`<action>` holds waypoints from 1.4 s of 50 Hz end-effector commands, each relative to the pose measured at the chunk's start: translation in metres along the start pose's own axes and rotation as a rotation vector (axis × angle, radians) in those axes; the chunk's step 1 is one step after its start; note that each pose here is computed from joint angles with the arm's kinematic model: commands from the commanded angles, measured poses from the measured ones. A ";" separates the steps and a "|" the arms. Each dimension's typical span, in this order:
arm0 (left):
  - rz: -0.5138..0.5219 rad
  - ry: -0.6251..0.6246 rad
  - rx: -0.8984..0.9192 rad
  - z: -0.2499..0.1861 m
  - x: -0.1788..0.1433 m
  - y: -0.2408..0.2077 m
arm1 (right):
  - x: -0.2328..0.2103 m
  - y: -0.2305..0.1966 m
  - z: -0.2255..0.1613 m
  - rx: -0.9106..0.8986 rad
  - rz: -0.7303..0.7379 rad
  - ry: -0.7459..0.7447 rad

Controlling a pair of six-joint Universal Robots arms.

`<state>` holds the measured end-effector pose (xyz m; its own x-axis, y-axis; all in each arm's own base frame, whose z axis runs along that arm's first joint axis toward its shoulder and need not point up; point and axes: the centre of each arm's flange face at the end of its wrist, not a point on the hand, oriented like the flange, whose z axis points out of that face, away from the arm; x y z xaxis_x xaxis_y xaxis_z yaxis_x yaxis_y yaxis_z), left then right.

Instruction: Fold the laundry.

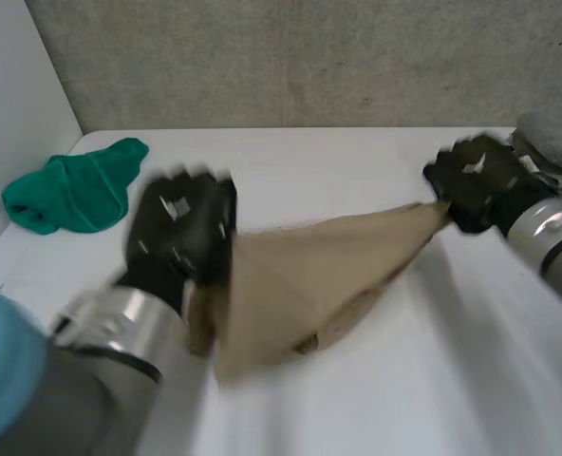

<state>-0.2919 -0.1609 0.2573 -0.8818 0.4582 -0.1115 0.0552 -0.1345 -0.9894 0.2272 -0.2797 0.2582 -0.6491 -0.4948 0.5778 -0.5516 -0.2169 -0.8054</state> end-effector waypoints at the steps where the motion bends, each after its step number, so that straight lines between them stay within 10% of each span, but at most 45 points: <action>1: -0.025 0.017 0.279 -0.001 -0.031 -0.098 | 0.054 -0.095 -0.046 0.167 0.010 0.123; 11: -0.064 -0.015 0.317 0.018 -0.051 -0.136 | 0.083 -0.138 -0.059 0.279 0.112 0.180; 23: -0.041 -0.014 -0.001 0.118 -0.041 -0.020 | 0.019 -0.056 0.048 0.004 0.207 0.083; 46: -0.017 0.429 -0.063 0.005 0.081 0.032 | -0.021 0.031 0.108 -0.110 0.182 0.154; 57: 0.297 0.812 0.039 -0.003 0.147 0.092 | -0.030 0.045 0.096 -0.169 0.192 0.122; 70: 0.397 0.749 0.024 0.018 0.156 0.115 | -0.034 0.057 0.092 -0.206 0.193 0.114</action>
<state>-0.4313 -0.1091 0.1226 -0.1922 0.8543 -0.4829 0.2624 -0.4294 -0.8642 0.2692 -0.3513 0.1839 -0.7982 -0.4153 0.4364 -0.4969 0.0444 -0.8667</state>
